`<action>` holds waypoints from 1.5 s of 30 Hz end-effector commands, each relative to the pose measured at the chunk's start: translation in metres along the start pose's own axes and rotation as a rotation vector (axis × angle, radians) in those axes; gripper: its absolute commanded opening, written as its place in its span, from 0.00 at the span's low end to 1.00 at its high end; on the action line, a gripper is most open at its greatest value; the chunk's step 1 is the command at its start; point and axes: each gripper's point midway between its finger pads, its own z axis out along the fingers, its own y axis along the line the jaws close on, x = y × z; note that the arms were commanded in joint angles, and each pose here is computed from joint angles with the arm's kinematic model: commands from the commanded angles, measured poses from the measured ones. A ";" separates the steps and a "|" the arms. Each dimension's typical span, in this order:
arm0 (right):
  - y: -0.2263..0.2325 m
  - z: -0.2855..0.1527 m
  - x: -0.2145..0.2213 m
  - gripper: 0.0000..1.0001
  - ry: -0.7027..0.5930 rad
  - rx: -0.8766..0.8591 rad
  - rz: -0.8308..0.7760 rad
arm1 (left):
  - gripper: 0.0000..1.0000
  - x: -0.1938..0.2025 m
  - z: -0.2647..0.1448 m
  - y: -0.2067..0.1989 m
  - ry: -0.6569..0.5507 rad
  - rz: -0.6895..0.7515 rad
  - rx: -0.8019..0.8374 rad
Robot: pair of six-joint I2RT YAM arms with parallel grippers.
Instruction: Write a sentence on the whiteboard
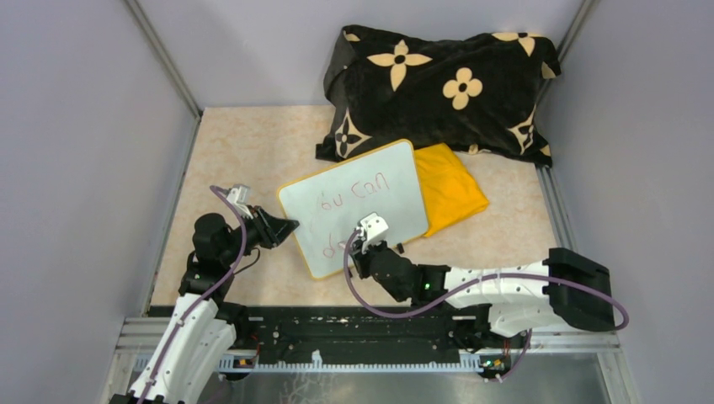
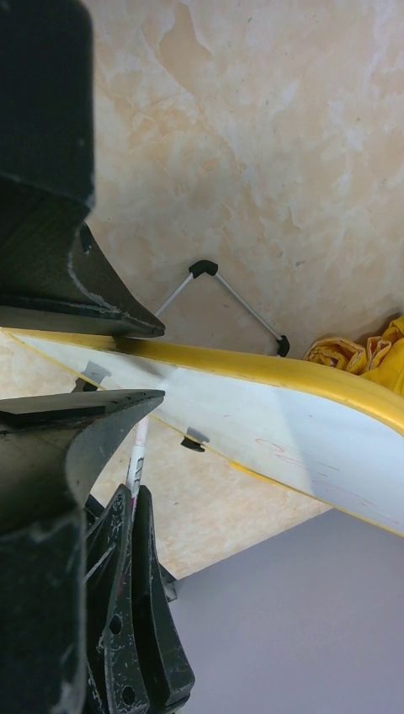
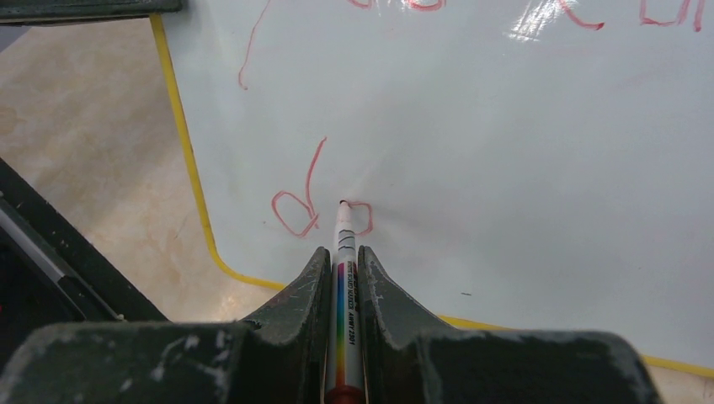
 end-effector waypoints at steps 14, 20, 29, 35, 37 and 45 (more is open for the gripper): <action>-0.004 -0.004 -0.004 0.00 -0.008 0.001 0.071 | 0.35 -0.005 0.000 -0.008 -0.024 0.025 0.046; -0.014 -0.028 -0.040 0.00 -0.113 -0.015 0.150 | 0.35 -0.006 0.000 -0.009 -0.027 0.028 0.044; -0.062 -0.036 -0.076 0.00 -0.204 0.128 0.120 | 0.35 -0.006 0.000 -0.008 -0.024 0.028 0.043; -0.096 -0.037 -0.100 0.00 -0.262 0.172 0.169 | 0.35 -0.006 0.000 -0.008 -0.025 0.028 0.042; -0.096 -0.038 -0.105 0.00 -0.274 0.152 0.152 | 0.35 -0.006 0.000 -0.008 -0.024 0.027 0.044; -0.076 -0.031 -0.082 0.00 -0.203 0.055 0.131 | 0.35 -0.006 0.000 -0.007 -0.024 0.025 0.040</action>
